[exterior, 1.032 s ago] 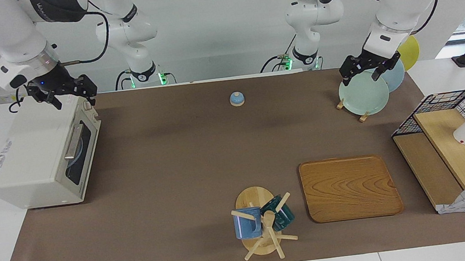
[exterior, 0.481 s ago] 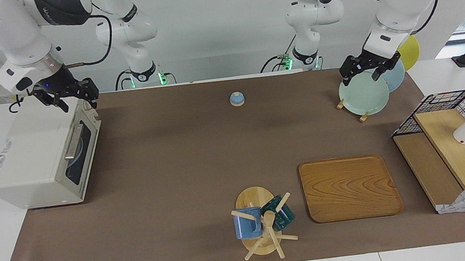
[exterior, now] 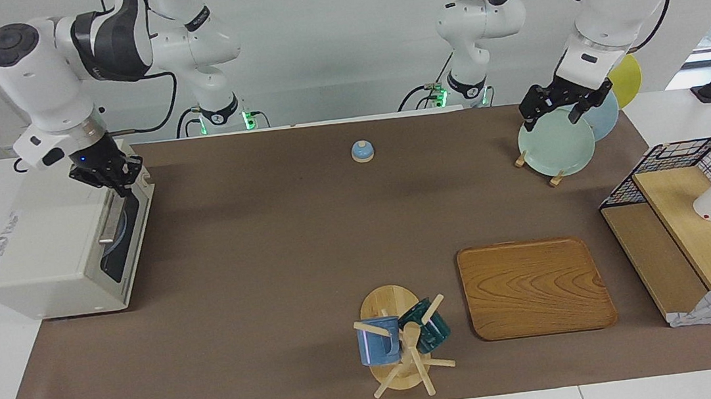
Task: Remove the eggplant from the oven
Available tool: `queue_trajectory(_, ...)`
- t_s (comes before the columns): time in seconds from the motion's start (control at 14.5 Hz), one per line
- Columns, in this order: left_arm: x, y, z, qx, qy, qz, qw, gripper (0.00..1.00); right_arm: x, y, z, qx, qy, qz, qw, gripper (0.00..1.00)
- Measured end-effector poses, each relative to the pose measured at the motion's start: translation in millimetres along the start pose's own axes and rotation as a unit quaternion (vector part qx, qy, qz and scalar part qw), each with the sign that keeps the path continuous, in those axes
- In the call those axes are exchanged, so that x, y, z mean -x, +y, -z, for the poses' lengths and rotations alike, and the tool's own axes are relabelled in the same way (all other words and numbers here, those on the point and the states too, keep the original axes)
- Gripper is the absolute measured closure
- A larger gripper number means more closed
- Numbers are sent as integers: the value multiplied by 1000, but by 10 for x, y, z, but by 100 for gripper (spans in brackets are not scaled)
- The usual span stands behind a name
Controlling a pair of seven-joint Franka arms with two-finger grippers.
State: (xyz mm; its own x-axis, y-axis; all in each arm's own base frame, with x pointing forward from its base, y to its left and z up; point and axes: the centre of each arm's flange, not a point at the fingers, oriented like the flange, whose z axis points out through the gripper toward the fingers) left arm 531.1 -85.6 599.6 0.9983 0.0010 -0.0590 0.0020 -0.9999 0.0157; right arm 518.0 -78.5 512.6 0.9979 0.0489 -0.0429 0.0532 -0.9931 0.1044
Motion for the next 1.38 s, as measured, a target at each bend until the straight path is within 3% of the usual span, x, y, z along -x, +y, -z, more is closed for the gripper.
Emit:
queue_trajectory(0.76,0,0,0,0,0,0,1000,0,85,188,-464,2,-22,29,999,99)
queue_trajectory(1.03,0,-2,0,0,0,1,1000,0,24,-332,-600,-15,-19,22,999,99)
queue_trajectory(1.38,-6,-37,1,0,0,4,1000,0,-189,-858,-1177,-47,-2,7,999,99)
